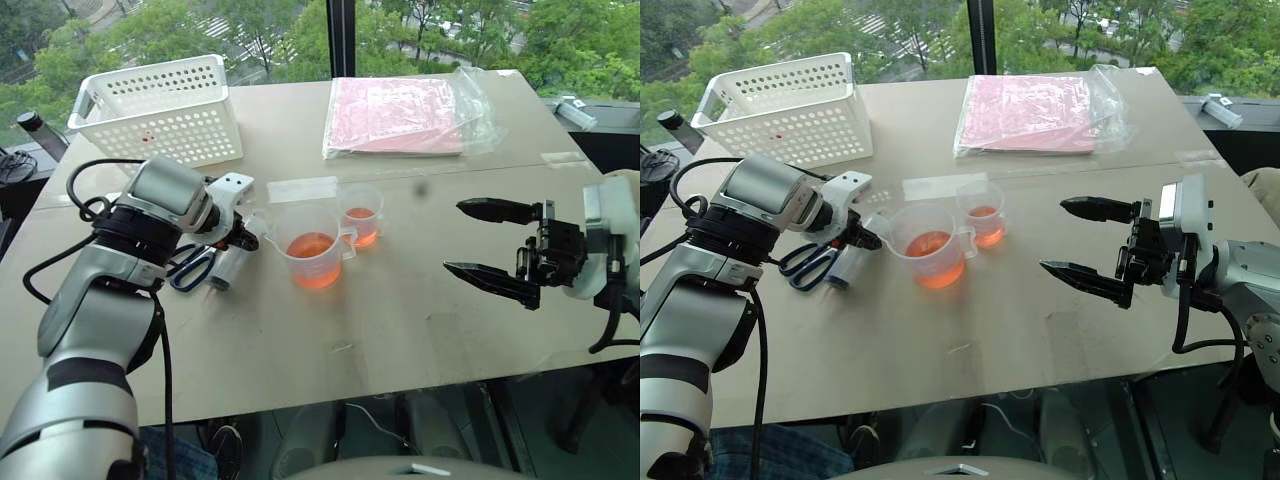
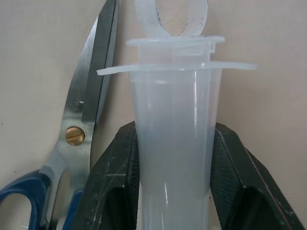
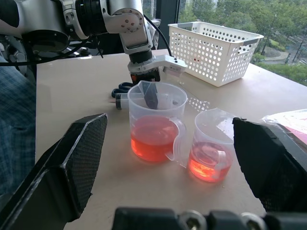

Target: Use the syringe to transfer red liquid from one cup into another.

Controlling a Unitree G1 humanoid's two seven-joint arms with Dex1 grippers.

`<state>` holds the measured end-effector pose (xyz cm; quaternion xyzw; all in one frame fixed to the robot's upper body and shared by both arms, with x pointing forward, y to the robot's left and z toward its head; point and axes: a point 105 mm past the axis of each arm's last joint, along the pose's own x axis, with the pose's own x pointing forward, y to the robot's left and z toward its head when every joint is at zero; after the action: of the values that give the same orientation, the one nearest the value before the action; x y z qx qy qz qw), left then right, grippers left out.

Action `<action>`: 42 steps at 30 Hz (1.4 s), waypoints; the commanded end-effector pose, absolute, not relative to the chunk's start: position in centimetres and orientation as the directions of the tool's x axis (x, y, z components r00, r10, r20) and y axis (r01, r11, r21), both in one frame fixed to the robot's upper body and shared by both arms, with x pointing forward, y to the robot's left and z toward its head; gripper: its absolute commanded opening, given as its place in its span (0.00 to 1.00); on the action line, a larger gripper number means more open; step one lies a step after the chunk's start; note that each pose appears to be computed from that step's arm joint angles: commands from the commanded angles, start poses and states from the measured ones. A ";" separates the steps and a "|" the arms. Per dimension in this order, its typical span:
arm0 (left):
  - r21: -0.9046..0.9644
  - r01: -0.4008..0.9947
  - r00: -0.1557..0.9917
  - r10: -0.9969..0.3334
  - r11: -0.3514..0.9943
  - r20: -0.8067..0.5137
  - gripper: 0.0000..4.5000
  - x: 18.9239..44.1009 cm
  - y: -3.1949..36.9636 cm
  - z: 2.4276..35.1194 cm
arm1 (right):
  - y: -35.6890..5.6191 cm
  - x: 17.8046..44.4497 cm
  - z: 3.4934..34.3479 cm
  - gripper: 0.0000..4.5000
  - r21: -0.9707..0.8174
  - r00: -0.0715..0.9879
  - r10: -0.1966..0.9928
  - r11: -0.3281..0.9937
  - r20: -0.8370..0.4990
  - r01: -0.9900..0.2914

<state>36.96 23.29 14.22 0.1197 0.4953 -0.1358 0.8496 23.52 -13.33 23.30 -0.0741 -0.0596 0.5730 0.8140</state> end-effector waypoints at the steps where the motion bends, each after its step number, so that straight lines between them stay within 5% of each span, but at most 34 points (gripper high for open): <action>1: 0.043 0.392 0.609 -0.223 0.919 -0.761 0.30 38.4 22.0 17.8 | -13.3 23.0 24.5 1.00 -0.247 0.329 0.943 0.329 0.042 -0.912; 9: -0.117 0.534 0.800 -0.545 0.837 -0.249 0.30 38.9 21.7 28.0 | -13.5 23.3 24.9 1.00 -0.246 0.313 0.949 0.310 0.025 -0.918; 18: -0.002 0.826 0.552 -0.807 0.564 0.211 0.30 33.6 19.5 34.0 | -12.9 24.0 25.4 1.00 -0.254 0.272 0.962 0.269 0.025 -0.929; 31: 0.040 0.947 0.304 -0.928 0.319 0.217 0.30 29.7 14.8 32.2 | -12.1 26.2 29.7 1.00 -0.266 0.311 0.931 0.354 0.188 -0.897; 42: 0.194 0.922 0.290 -0.930 0.335 0.225 0.30 29.1 14.8 29.4 | -10.7 28.7 32.9 1.00 -0.228 0.404 0.869 0.471 0.285 -0.852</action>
<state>29.97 15.22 28.85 -0.0200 -0.1257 -0.5661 0.8145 28.83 -10.68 31.83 -0.0180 -0.1652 0.5192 0.8384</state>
